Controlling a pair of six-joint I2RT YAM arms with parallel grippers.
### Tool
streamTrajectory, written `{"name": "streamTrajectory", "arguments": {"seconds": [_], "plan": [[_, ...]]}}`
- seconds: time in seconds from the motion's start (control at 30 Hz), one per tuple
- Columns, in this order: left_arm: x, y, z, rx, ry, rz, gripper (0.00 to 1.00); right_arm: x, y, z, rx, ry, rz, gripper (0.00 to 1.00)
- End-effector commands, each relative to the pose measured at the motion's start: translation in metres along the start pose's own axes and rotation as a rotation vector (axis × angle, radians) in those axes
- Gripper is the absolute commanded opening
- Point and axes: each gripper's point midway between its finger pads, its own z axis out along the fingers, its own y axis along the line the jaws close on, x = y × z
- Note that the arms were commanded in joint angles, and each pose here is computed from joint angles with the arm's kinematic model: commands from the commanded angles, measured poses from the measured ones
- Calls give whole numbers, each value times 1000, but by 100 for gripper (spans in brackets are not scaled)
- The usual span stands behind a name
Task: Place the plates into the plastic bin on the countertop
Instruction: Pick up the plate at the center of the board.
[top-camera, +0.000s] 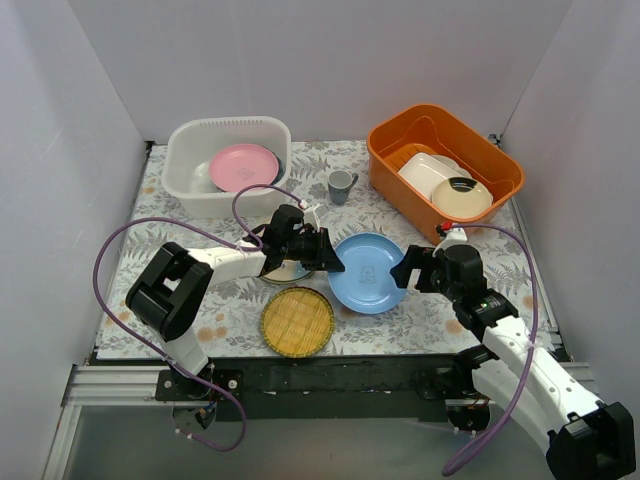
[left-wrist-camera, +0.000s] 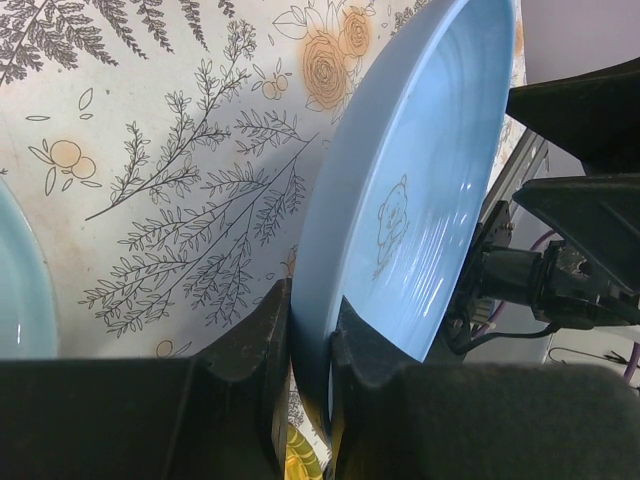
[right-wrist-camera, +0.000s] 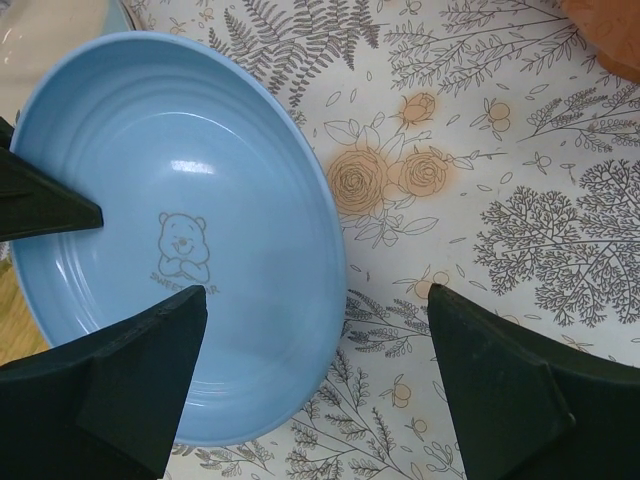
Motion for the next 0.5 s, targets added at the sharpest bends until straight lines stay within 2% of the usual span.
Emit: {"name": "streamTrajectory", "arguments": {"seconds": [0.0,0.47], "plan": [[-12,-15,-5,28,-46,30,0,-13,5,-5,-23,-54,-21,98],[-31,-16,-8,-16,-107,44,0,-16,2,-11,-6,-72,-22,98]]}}
